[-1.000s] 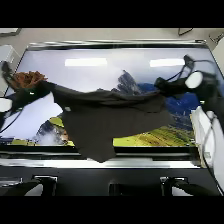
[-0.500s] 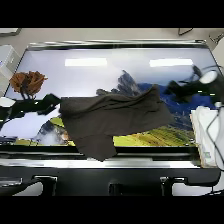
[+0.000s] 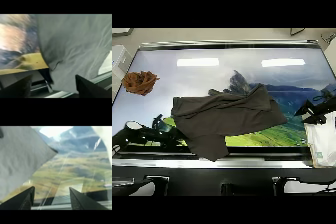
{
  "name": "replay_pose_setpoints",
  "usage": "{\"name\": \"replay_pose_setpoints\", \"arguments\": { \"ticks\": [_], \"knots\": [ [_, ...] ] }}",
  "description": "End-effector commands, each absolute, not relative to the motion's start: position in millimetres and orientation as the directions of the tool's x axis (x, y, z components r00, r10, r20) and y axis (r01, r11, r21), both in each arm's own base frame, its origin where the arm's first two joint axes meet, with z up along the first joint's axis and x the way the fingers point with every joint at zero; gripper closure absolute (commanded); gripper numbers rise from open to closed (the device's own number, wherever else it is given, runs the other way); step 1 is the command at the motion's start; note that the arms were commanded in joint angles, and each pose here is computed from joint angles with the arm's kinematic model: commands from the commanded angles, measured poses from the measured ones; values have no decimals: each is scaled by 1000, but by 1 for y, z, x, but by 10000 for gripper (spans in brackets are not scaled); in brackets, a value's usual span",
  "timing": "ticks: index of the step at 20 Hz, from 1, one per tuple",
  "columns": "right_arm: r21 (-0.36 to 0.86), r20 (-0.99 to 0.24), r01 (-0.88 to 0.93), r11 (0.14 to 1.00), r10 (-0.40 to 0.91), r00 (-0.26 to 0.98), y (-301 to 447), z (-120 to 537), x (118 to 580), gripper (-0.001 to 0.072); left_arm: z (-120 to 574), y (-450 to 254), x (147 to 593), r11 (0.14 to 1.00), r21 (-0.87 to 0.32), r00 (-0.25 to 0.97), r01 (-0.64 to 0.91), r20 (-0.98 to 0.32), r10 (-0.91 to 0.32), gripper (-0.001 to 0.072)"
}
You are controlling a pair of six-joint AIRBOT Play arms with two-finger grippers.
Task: Fold the clothes and pants, and hang the long-sleeved shirts on hangers.
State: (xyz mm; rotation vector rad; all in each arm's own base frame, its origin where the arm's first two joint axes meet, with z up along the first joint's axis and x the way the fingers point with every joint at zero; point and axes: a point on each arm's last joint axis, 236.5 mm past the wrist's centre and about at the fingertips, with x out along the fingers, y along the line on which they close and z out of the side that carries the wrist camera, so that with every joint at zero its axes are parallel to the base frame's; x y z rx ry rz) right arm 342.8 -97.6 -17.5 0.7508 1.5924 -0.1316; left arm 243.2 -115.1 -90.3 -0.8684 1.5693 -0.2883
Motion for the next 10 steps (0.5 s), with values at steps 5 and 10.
{"name": "replay_pose_setpoints", "arguments": {
  "ticks": [5, 10],
  "knots": [
    [357, -901, 513, 781, 433, -32, -89, -15, 328, 201, -108, -145, 268, 669, -642, 187, -375, -759, -624, 343],
    [343, -912, 484, 805, 408, -33, -88, -18, 332, 200, -104, -141, 267, 680, -649, 179, -340, -755, -631, 674]
  ]
}}
